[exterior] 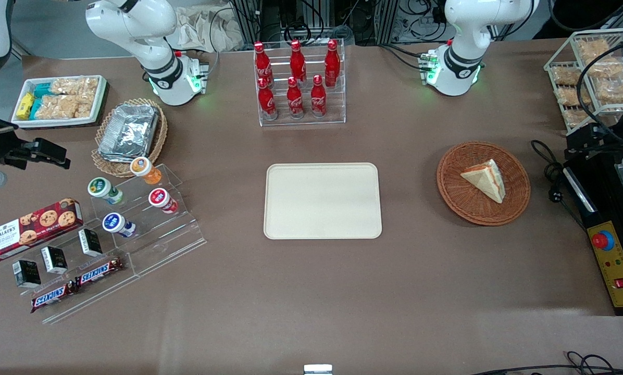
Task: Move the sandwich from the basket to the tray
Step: 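Move the left gripper over the wrapped sandwich in the wicker basket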
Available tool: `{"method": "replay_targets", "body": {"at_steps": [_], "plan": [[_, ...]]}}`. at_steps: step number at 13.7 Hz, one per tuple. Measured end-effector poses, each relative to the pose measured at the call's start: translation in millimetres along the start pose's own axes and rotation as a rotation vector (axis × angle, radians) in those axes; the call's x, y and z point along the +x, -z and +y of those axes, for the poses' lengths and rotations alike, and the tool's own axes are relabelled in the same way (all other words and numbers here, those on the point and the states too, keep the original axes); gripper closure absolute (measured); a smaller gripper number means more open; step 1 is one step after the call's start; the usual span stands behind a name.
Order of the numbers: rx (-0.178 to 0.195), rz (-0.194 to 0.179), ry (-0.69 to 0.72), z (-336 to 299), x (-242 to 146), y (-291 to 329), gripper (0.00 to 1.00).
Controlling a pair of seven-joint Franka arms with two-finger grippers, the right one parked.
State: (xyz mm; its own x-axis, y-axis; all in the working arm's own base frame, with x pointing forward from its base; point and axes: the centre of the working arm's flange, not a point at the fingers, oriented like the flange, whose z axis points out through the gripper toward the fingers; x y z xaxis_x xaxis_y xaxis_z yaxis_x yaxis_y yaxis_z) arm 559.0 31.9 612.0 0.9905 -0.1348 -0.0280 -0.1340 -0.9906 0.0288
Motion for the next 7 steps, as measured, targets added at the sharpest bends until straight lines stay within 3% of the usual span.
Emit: {"method": "replay_targets", "body": {"at_steps": [7], "plan": [[-0.005,-0.025,-0.013,8.1,-1.3,-2.2,0.0]]}}
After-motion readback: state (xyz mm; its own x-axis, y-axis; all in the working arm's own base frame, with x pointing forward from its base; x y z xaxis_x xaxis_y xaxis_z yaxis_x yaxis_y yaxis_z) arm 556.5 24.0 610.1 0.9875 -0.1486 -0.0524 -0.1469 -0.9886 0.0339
